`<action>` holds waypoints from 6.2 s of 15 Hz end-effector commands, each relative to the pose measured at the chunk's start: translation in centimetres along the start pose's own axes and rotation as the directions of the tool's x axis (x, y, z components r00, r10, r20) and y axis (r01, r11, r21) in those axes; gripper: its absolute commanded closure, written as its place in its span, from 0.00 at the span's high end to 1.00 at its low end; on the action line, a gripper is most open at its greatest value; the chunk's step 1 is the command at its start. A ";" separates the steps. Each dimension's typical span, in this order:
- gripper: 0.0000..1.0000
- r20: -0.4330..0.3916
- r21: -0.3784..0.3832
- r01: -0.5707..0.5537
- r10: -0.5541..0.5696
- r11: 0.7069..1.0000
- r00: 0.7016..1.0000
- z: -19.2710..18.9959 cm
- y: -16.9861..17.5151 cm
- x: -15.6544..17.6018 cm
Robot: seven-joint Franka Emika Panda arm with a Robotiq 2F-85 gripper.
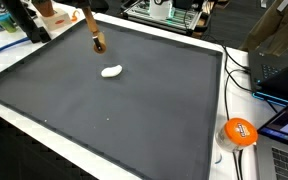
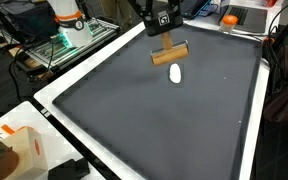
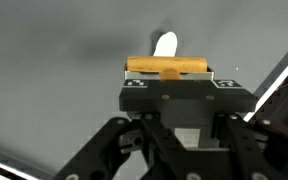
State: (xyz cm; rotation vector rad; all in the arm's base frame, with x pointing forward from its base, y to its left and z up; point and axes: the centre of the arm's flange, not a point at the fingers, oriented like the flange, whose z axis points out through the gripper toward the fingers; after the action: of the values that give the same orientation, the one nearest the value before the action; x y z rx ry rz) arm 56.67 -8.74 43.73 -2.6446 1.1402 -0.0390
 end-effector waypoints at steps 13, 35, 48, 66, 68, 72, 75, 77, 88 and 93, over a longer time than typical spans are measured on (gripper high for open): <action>0.47 -0.203 -0.085 0.313 -0.324 0.946 0.924 1.8 -2.6 -3.0; 0.22 -0.438 -0.097 0.493 -0.482 0.864 0.759 2.7 1.6 -11.4; 0.22 -0.491 -0.099 0.570 -0.539 0.816 0.685 4.8 1.1 -14.6; 0.22 -0.557 -0.171 0.522 -0.519 0.835 0.648 9.8 0.4 -13.7; 0.22 -0.513 -0.189 0.532 -0.545 0.825 0.663 9.9 0.4 -14.1; 0.22 -0.491 -0.192 0.535 -0.553 0.823 0.673 10.6 0.0 -14.9; 0.47 -0.474 -0.185 0.545 -0.560 0.818 0.679 10.0 0.5 -14.9; 0.47 -0.471 -0.186 0.544 -0.560 0.818 0.682 10.1 0.5 -14.9; 0.22 -0.612 -0.043 0.528 -0.440 0.848 0.657 10.3 0.8 -15.7; 0.22 -0.607 -0.038 0.545 -0.452 0.838 0.653 11.0 1.4 -16.3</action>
State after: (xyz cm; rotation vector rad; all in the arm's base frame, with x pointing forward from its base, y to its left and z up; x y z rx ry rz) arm 46.51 3.37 35.88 -2.7956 0.4402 -1.0660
